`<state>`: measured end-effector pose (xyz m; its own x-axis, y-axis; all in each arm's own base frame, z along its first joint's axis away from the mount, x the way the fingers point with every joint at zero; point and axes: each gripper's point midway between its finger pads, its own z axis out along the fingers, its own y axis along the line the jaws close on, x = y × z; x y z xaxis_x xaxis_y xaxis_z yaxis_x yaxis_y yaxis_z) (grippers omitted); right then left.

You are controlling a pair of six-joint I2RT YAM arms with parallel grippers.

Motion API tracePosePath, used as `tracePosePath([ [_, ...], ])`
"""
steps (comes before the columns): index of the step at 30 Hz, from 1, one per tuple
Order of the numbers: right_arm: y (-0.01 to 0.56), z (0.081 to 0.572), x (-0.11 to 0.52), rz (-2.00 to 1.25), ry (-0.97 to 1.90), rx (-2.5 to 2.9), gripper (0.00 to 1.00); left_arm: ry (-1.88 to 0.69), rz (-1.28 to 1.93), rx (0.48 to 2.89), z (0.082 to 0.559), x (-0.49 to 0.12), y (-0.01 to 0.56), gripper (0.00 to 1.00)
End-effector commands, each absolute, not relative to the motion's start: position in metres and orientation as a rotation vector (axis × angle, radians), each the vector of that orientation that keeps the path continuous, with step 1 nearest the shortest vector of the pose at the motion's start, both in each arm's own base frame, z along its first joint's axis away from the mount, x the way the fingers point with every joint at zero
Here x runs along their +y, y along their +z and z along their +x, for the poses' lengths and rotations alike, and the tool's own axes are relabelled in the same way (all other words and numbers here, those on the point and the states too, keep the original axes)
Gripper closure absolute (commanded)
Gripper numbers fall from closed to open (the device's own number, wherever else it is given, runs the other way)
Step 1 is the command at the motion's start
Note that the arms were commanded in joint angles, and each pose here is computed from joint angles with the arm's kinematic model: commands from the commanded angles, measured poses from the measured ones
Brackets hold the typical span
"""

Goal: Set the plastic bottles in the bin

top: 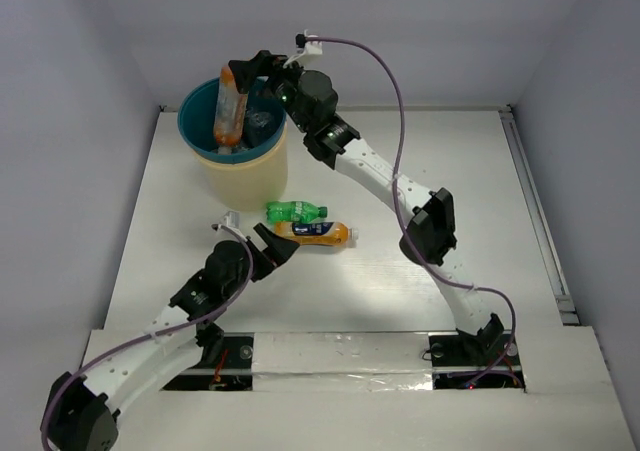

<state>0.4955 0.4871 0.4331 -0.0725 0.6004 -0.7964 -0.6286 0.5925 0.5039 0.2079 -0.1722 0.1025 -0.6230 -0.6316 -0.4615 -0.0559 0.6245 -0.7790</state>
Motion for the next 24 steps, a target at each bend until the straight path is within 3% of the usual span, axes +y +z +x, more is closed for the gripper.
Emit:
tracePosePath([
  [1,0.508,0.465,0.461,-0.048,0.998,1.136,0.02,-0.996,-0.556,2.024,0.217,-0.182,0.114,0.01],
  [7,0.556,0.413,0.422,-0.142,0.99,1.068,0.02,-0.924,-0.572,2.015,0.224,-0.185,0.117,0.01],
  [8,0.522,0.415,0.425,-0.175,0.963,1.14,0.06,-0.929,-0.57,2.009,0.224,-0.188,0.121,0.01],
  [10,0.54,0.383,0.4,-0.24,0.944,1.096,0.17,-0.924,-0.57,2.01,0.225,-0.191,0.122,0.01],
  [11,0.496,0.381,0.403,-0.301,0.916,1.186,0.46,-0.92,-0.564,2.02,0.223,-0.193,0.121,0.01],
  [12,0.479,0.376,0.397,-0.346,0.877,1.223,0.63,-0.914,-0.558,2.021,0.222,-0.194,0.122,0.01],
  [14,0.468,0.352,0.375,-0.38,0.858,1.249,0.89,-0.873,-0.572,2.005,0.224,-0.188,0.128,0.01],
  [15,0.413,0.354,0.369,-0.41,0.818,1.362,0.93,-0.871,-0.574,1.973,0.225,-0.183,0.137,0.02],
  [18,0.365,0.323,0.362,-0.513,0.868,1.454,0.94,-0.828,-0.6,1.873,0.23,-0.164,0.167,0.06],
  [22,0.283,0.298,0.359,-0.63,0.902,1.622,0.85,-0.752,-0.522,1.809,0.23,-0.149,0.202,0.22],
  [24,0.26,0.29,0.362,-0.703,0.909,1.66,0.69,-0.727,-0.504,1.792,0.23,-0.144,0.222,0.33],
])
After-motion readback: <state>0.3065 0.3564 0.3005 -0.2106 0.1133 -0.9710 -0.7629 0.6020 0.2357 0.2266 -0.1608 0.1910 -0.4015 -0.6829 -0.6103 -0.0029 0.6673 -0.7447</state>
